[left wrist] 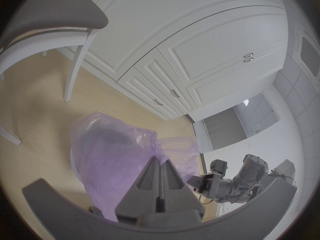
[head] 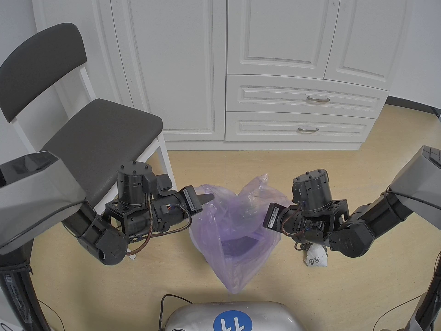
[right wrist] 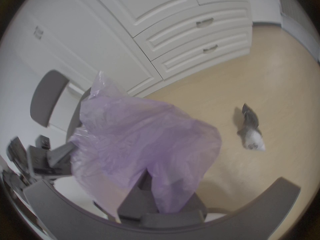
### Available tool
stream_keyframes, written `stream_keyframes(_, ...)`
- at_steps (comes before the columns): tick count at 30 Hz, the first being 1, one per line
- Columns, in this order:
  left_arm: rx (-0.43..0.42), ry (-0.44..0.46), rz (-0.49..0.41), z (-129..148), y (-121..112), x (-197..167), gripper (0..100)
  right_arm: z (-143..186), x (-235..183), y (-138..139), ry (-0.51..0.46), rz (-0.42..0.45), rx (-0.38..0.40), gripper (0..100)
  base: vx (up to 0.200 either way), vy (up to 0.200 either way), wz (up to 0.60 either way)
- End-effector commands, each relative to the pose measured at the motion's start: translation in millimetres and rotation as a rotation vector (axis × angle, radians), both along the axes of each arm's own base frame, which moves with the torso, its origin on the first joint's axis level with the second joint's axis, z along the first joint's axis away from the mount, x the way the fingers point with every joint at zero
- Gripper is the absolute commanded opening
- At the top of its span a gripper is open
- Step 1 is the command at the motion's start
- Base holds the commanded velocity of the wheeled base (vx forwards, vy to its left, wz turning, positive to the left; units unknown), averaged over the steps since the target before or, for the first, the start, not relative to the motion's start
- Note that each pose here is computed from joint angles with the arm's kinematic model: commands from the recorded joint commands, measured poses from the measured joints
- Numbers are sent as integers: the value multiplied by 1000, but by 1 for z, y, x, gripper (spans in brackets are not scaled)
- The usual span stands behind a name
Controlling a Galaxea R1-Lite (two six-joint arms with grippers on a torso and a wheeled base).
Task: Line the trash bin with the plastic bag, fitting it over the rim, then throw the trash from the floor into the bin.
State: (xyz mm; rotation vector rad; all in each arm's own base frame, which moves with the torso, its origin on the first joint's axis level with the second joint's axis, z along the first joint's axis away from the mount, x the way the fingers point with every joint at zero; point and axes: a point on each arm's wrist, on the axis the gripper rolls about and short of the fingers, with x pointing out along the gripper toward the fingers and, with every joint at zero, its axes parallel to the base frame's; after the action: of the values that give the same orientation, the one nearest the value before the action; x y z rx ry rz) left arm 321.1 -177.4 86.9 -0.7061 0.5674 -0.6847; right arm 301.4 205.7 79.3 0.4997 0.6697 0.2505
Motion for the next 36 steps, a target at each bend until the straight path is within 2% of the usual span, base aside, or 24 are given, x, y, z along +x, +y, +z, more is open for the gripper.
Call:
stream_keyframes(1,7,20,40,-23,4,28,0,-16,25,0,36,-33,128,0,0,0,0)
stream_keyframes(7,-11,-9,85,-23,16,42,0,-27,43,-3,-77,-62,219,0,0,0,0)
stream_keyframes(9,-23,-9,106,-22,20,46,0,-29,45,-4,-83,-69,238,0,0,0,0)
stream_keyframes(12,-46,2,131,-16,29,47,0,-41,45,1,-47,-66,220,0,0,0,0)
stream_keyframes(15,-44,16,124,-14,29,44,0,-50,48,3,-14,-73,187,0,0,0,0)
stream_keyframes(20,-22,53,104,-19,22,40,0,-37,48,-6,52,-100,126,0,0,0,0)
stream_keyframes(22,37,82,85,-18,24,33,0,-15,40,-25,109,-72,34,0,0,0,0)
stream_keyframes(27,188,94,34,-9,32,21,0,-2,23,-47,210,26,-148,0,0,0,0)
stream_keyframes(29,260,97,12,-6,38,16,0,-4,19,-49,228,48,-184,0,0,0,0)
stream_keyframes(30,260,97,12,-6,38,16,0,-4,19,-49,228,48,-184,0,0,0,0)
stream_keyframes(33,396,92,-21,8,64,6,0,4,7,-54,227,83,-216,0,0,0,0)
stream_keyframes(36,421,89,-90,15,77,-1,0,7,-2,-56,223,125,-260,0,0,0,0)
